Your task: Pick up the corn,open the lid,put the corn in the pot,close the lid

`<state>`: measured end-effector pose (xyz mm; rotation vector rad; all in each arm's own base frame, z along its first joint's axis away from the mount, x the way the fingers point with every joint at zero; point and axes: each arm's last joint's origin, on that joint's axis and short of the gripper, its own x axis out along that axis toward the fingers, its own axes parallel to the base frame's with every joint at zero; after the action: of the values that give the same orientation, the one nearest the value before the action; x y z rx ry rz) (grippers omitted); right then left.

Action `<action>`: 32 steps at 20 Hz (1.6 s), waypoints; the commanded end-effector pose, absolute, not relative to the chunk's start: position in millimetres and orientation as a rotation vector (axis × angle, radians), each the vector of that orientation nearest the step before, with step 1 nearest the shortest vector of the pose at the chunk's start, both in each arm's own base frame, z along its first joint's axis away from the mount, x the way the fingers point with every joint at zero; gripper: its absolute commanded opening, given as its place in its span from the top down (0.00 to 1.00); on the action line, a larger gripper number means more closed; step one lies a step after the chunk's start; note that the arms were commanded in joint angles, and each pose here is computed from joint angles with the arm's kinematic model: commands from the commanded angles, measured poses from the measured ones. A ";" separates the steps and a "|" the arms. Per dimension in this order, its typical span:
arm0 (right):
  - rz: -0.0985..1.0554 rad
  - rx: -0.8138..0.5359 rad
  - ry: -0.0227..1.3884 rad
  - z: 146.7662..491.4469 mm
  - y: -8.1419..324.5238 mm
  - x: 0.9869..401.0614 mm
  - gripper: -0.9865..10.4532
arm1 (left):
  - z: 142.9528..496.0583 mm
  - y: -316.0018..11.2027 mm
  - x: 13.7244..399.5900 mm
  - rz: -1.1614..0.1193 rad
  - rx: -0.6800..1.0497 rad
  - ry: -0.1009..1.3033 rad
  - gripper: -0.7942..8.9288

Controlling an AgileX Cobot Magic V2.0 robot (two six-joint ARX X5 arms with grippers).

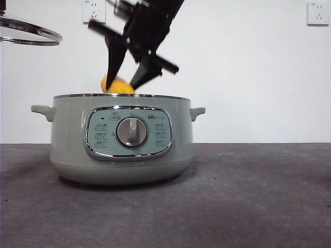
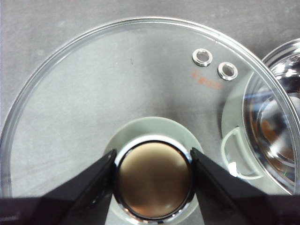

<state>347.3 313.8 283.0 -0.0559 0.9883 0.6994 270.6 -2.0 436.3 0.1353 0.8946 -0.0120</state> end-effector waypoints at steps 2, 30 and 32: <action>0.674 -0.102 1.043 251.4 321.7 356.0 0.92 | 443.1 -1.9 266.1 -0.038 0.132 0.848 0.93; 0.653 -0.244 1.075 259.0 335.5 350.6 0.44 | 444.6 -3.7 268.5 -0.090 0.100 0.817 0.93; 0.647 -0.292 1.013 293.1 336.4 343.3 0.44 | 444.6 -3.7 268.5 -0.090 0.099 0.818 0.93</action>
<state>343.2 332.3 299.4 -0.2686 1.0110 0.6299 271.9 -4.3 437.6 0.0960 0.8685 -0.0918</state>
